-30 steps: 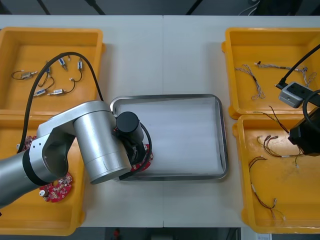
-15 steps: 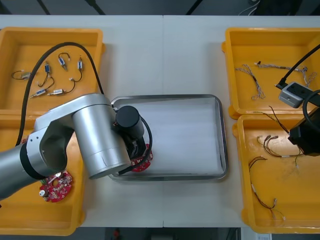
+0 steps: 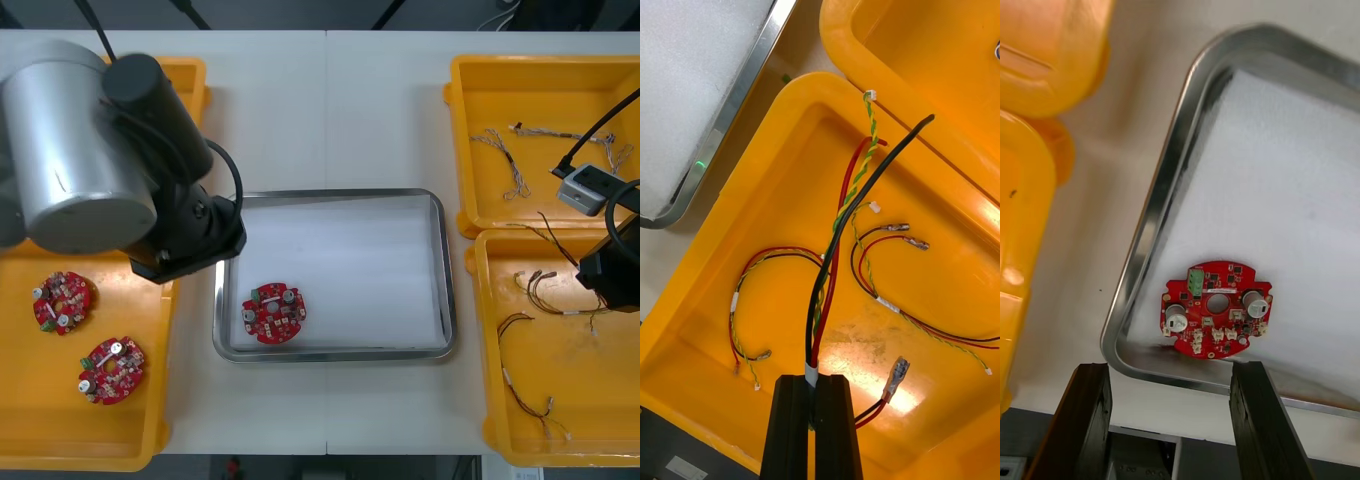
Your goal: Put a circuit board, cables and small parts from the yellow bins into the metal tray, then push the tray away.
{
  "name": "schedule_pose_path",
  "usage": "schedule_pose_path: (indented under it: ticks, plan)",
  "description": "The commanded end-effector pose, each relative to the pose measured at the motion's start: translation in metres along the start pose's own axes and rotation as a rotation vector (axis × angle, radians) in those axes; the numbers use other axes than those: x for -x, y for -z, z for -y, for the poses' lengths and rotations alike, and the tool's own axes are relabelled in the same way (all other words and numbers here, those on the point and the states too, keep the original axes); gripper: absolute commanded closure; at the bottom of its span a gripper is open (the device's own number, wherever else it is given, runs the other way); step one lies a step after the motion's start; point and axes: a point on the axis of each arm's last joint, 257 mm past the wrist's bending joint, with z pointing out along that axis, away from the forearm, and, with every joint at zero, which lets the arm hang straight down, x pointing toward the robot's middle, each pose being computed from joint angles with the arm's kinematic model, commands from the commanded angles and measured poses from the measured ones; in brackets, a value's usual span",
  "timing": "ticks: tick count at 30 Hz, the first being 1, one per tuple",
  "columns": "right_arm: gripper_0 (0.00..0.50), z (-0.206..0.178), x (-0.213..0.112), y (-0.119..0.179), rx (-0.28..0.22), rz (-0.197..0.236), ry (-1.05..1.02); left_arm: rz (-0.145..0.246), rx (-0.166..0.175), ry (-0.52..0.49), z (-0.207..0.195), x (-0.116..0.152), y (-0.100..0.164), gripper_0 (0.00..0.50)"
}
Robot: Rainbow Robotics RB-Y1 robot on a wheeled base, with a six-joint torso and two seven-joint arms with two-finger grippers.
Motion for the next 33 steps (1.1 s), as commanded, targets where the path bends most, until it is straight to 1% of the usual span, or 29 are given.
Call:
schedule_pose_path:
  ticks: [1,3,4,5,6,7,9,10,14,15,18,20,24,25,27,28,30,31,33]
  plan:
    - [0.5,0.004,0.007,0.011,-0.036,0.011,0.043,0.069,-0.03,-0.006,-0.008,0.042,0.049,0.037]
    - [0.5,0.004,0.007,0.011,-0.036,0.011,0.043,0.062,-0.032,-0.013,-0.014,0.048,0.057,0.033]
    - [0.5,0.004,0.007,0.011,-0.036,0.011,0.043,0.05,-0.038,-0.011,-0.017,0.053,0.064,0.027]
    - [0.5,0.01,-0.002,0.003,-0.031,-0.014,0.007,0.046,-0.042,-0.011,-0.018,0.054,0.066,0.024]
    - [0.5,0.009,-0.002,0.003,-0.029,-0.011,0.01,0.034,-0.051,-0.007,-0.023,0.062,0.075,0.021]
    - [0.5,0.009,-0.002,0.002,-0.03,-0.012,0.007,0.029,-0.053,-0.004,-0.025,0.065,0.078,0.02]
    - [0.5,0.012,0.0,0.004,-0.041,-0.005,0.015,0.02,-0.056,0.009,-0.03,0.07,0.083,0.018]
    - [0.5,0.011,0.004,0.003,-0.04,0.008,0.024,0.015,-0.058,0.038,-0.035,0.078,0.089,0.019]
    - [0.5,0.007,0.014,0.003,-0.032,0.04,0.049,0.016,-0.055,0.104,-0.048,0.096,0.099,0.018]
    - [0.5,0.006,0.015,0.002,-0.031,0.042,0.055,0.017,-0.055,0.114,-0.049,0.099,0.1,0.018]
    - [0.5,-0.001,0.023,0.001,-0.03,0.037,0.106,0.022,-0.058,0.183,-0.056,0.116,0.103,0.018]
    - [0.5,-0.008,0.03,0.0,-0.028,0.032,0.145,0.023,-0.063,0.257,-0.062,0.132,0.103,0.018]
    - [0.5,-0.02,0.042,-0.001,-0.026,0.028,0.213,0.037,-0.053,0.371,-0.076,0.16,0.104,0.016]
    - [0.5,-0.024,0.045,-0.002,-0.026,0.026,0.235,0.043,-0.051,0.417,-0.082,0.171,0.104,0.018]
    - [0.5,-0.034,0.054,-0.002,-0.027,0.029,0.284,0.056,-0.063,0.503,-0.091,0.19,0.1,0.017]
    - [0.5,-0.036,0.056,-0.002,-0.029,0.029,0.296,0.057,-0.065,0.525,-0.093,0.194,0.098,0.018]
    - [0.5,-0.048,0.065,-0.002,-0.025,0.036,0.344,0.079,-0.075,0.607,-0.105,0.213,0.093,0.017]
    - [0.5,-0.051,0.068,-0.003,-0.024,0.038,0.357,0.085,-0.074,0.626,-0.108,0.217,0.091,0.016]
    - [0.5,-0.062,0.078,-0.003,-0.02,0.048,0.4,0.109,-0.071,0.696,-0.122,0.232,0.087,0.017]
